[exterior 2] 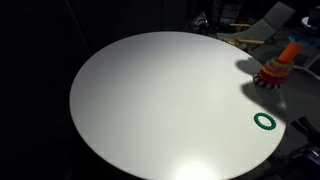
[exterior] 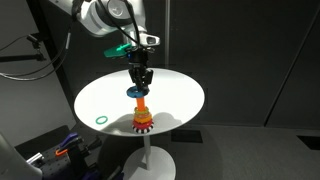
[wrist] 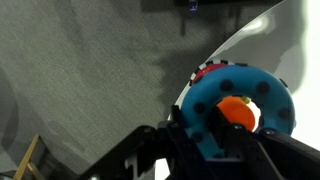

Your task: Put the blue ring on the orange block

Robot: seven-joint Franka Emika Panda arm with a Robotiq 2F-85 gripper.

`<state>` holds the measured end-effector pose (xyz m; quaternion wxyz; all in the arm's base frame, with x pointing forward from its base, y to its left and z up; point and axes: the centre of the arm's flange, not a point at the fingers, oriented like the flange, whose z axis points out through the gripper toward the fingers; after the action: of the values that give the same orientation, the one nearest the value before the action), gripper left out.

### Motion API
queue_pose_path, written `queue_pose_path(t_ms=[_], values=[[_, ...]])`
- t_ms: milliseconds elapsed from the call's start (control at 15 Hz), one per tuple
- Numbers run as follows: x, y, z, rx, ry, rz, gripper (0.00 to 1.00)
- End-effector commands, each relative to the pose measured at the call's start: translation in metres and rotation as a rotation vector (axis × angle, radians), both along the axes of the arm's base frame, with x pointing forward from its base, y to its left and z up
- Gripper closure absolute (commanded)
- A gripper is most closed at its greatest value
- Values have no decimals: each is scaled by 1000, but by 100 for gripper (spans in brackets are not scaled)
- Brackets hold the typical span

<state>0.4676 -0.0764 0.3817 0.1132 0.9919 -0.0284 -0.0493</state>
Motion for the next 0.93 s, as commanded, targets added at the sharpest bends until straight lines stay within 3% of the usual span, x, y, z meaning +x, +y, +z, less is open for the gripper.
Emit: queue_pose_path(t_ms=[0, 867], values=[[-8, -8, 4, -5, 18, 12, 90], [-26, -25, -10, 23, 14, -19, 90]])
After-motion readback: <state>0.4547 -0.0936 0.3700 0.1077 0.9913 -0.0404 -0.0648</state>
